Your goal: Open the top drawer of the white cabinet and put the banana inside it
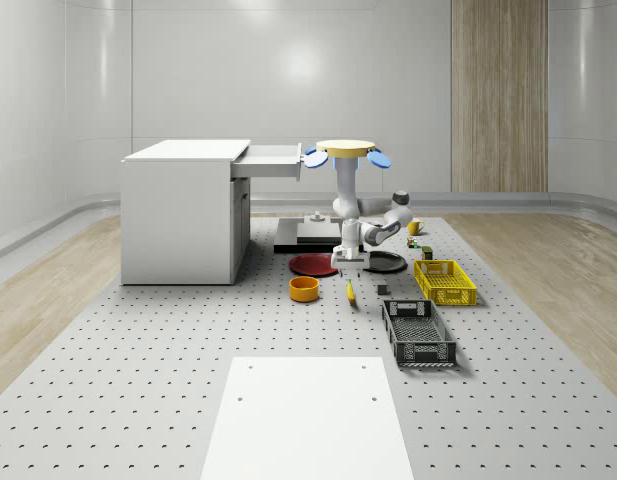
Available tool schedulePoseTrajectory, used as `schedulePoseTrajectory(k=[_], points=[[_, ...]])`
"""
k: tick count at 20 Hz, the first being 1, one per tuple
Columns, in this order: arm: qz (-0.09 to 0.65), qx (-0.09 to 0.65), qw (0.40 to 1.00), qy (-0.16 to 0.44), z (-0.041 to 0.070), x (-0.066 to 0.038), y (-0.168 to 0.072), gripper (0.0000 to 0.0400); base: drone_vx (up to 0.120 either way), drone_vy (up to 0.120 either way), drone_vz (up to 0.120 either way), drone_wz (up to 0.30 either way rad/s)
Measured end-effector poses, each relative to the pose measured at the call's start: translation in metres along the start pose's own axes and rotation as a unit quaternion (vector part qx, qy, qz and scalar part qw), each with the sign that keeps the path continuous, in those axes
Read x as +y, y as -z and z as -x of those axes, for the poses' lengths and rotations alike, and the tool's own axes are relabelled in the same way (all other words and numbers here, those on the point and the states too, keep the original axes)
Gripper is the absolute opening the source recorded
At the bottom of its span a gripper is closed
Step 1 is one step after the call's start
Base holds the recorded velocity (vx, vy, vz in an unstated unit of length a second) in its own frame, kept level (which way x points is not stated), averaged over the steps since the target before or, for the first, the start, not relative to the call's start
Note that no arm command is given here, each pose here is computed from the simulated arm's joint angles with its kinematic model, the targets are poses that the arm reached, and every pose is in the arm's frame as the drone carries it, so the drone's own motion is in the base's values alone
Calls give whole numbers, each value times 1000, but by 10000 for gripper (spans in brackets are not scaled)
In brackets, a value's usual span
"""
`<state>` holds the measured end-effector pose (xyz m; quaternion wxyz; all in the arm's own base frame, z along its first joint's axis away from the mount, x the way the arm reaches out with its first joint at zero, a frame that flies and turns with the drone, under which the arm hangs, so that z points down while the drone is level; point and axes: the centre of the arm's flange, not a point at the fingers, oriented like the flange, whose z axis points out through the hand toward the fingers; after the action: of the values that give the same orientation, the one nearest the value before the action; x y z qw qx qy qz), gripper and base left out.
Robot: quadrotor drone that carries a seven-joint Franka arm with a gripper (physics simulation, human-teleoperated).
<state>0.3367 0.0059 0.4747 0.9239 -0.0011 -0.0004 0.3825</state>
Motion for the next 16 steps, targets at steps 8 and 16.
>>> schedulePoseTrajectory(k=[8,16], points=[[0,0,1000,0,0,0,0,400,0,20,-120,0],[0,0,1000,0,-1,1,0,400,0,20,-20,0]])
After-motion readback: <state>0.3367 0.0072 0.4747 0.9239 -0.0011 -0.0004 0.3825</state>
